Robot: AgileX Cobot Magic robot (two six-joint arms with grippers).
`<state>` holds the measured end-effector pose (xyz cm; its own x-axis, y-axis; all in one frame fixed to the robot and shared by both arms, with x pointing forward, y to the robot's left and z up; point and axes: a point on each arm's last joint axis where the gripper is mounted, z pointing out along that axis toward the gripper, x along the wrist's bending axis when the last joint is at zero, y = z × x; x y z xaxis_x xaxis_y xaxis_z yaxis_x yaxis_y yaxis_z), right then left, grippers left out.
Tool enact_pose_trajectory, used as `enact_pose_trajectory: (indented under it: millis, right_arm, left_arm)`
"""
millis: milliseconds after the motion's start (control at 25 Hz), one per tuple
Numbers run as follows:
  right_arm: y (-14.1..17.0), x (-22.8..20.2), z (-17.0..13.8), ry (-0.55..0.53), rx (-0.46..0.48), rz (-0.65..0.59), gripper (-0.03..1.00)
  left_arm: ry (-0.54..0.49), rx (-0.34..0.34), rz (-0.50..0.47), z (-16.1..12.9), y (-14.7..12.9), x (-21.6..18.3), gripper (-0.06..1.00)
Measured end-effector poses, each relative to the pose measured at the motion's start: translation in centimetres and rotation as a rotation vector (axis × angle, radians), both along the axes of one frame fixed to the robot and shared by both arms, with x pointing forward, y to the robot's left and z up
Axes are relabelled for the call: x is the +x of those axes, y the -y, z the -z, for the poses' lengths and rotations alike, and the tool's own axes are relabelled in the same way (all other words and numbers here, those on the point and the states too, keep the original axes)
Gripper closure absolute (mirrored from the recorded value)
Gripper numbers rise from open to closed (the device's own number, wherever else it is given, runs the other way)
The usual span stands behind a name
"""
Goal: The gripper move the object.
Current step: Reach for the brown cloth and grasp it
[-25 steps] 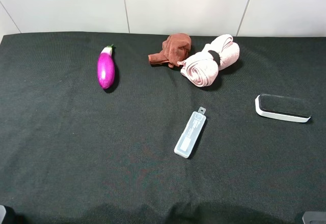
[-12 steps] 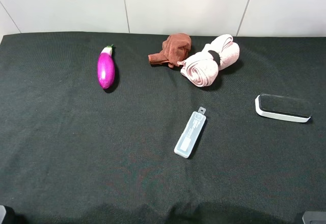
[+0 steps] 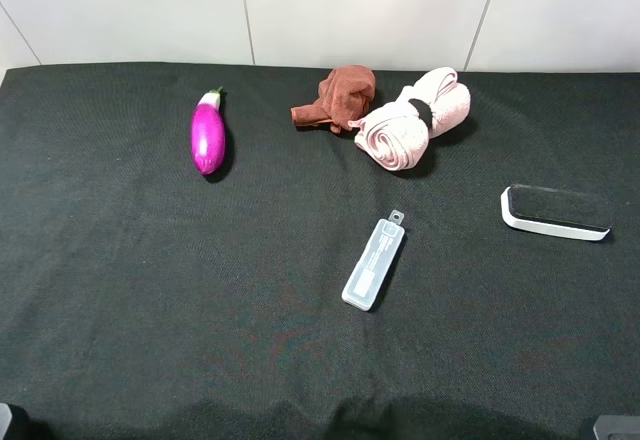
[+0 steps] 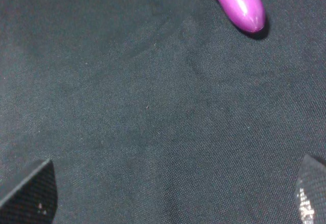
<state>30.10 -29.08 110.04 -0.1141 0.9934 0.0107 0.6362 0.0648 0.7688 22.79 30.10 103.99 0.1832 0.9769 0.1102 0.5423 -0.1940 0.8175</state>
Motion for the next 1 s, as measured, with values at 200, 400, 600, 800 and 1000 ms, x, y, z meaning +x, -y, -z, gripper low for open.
enact_pose_trajectory:
  millis: [200, 400, 600, 800, 1000]
  right_arm:
    - [-0.3, 2.9, -1.3, -0.068, -0.033, -0.023, 0.27]
    - [-0.9, 6.8, -2.0, -0.155, -0.053, -0.055, 0.27]
    - [-1.6, 10.0, -2.5, -0.211, -0.032, -0.083, 0.27]
    - [-2.2, 13.1, -3.2, -0.241, -0.012, -0.106, 0.27]
    - [-3.3, 16.5, -3.4, -0.291, -0.017, -0.141, 0.27]
  left_arm:
    - [0.0, 0.0, 0.0, 0.0, 0.0, 0.0, -0.05]
    - [0.0, 0.0, 0.0, 0.0, 0.0, 0.0, -0.05]
    - [0.0, 0.0, 0.0, 0.0, 0.0, 0.0, -0.05]
    - [0.0, 0.0, 0.0, 0.0, 0.0, 0.0, -0.05]
    - [0.0, 0.0, 0.0, 0.0, 0.0, 0.0, -0.05]
